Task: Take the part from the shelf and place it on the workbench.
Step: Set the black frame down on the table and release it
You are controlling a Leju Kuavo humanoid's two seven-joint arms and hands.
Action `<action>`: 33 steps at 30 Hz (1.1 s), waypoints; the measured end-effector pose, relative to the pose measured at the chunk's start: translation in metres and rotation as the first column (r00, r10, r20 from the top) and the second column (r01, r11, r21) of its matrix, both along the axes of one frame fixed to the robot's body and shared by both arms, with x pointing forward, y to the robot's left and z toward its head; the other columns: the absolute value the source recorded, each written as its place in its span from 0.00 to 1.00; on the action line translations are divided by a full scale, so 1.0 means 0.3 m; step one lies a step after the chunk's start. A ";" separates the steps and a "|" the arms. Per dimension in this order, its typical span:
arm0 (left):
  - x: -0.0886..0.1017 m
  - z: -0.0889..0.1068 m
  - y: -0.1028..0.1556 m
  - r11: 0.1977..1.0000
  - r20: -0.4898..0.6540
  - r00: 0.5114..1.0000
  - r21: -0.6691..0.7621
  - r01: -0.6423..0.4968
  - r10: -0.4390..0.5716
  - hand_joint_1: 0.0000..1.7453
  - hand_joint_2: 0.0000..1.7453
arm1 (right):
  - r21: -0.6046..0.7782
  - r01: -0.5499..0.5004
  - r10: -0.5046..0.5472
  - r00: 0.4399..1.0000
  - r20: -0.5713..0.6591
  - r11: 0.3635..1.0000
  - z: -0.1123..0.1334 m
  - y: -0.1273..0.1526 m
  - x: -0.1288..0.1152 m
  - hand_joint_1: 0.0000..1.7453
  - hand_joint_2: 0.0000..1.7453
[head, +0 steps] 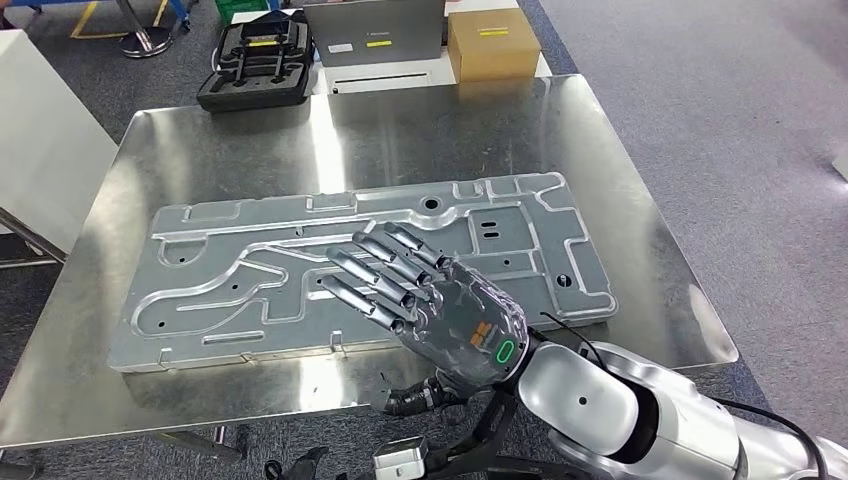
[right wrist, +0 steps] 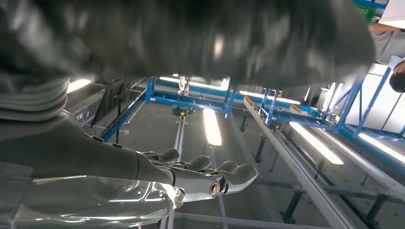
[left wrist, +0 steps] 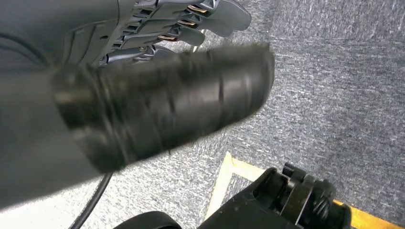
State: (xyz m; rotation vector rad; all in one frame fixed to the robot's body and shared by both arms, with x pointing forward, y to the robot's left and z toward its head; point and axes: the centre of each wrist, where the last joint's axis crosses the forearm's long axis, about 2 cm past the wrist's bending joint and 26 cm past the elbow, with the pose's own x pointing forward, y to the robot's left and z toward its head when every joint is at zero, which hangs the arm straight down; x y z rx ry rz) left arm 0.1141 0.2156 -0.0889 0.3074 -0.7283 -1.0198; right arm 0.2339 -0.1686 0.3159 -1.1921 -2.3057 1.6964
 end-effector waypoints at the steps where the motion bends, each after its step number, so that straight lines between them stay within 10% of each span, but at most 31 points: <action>1: -0.001 0.000 0.000 1.000 -0.002 1.000 0.000 0.001 -0.001 0.00 0.00 | -0.001 0.000 0.000 1.000 0.001 1.000 -0.001 0.001 -0.001 0.00 0.00; 33: 0.057 0.012 0.011 0.999 -0.028 0.999 0.014 0.041 -0.041 0.00 0.00 | 0.384 -0.141 0.156 0.988 -0.010 0.913 -0.090 0.001 -0.038 0.00 0.00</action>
